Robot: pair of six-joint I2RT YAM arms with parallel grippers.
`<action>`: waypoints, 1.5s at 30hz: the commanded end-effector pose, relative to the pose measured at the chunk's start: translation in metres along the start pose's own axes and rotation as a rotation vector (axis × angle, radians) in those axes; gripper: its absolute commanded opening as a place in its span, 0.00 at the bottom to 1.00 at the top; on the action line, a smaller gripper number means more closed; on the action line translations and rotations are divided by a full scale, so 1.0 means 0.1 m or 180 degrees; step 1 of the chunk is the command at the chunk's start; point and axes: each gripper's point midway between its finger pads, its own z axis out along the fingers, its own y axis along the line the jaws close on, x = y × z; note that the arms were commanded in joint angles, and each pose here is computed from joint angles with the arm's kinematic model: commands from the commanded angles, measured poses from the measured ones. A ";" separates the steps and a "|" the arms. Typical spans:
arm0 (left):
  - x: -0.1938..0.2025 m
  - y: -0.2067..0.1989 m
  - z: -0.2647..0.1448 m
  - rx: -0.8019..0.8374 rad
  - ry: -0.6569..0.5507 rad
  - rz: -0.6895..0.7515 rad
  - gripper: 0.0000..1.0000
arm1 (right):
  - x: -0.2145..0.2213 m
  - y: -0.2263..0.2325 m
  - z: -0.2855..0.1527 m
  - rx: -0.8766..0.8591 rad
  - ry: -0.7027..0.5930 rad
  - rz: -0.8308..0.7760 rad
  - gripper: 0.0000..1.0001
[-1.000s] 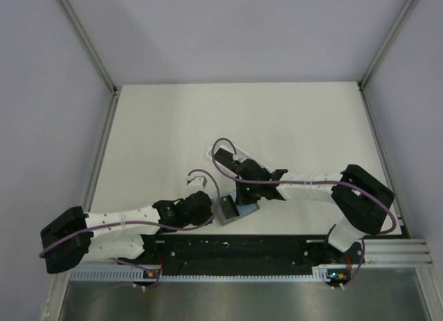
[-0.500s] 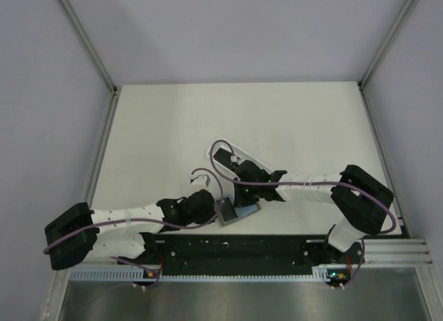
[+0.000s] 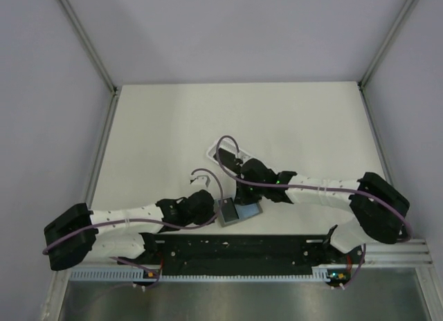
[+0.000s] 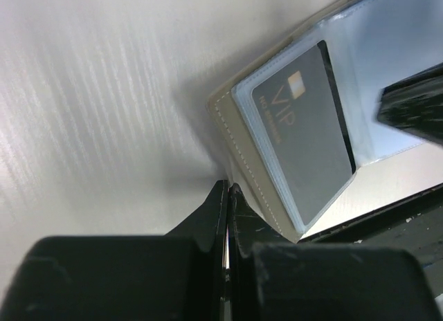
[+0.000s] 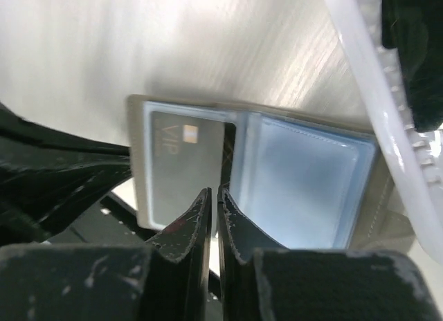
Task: Put the credit cards into the card holder
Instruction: Insert the credit card into the card holder, then pick up the credit card from the storage box.
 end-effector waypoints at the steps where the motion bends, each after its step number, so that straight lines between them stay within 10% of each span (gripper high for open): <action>1: 0.18 0.31 -0.08 -0.0278 0.0158 0.0089 0.00 | -0.37 0.21 -0.42 -0.0109 -0.0547 -0.0129 0.12; 8: 0.07 0.34 -0.22 -0.0301 0.0016 0.0047 0.00 | -0.47 -0.11 -0.76 0.0408 -0.0845 -0.0119 0.36; 18: -0.30 0.14 -0.50 -0.0053 -0.0399 0.0044 0.00 | -0.34 -0.33 -0.81 0.0592 -0.0837 -0.0013 0.42; 31: -0.38 -0.09 -0.36 0.0164 -0.0465 0.0182 0.00 | -0.34 0.18 -0.55 -0.0142 -0.0503 -0.0321 0.01; 45: -0.19 -0.12 -0.14 0.0184 -0.0227 0.0207 0.00 | -0.20 0.12 -0.01 -0.0070 -0.0161 -0.0219 0.00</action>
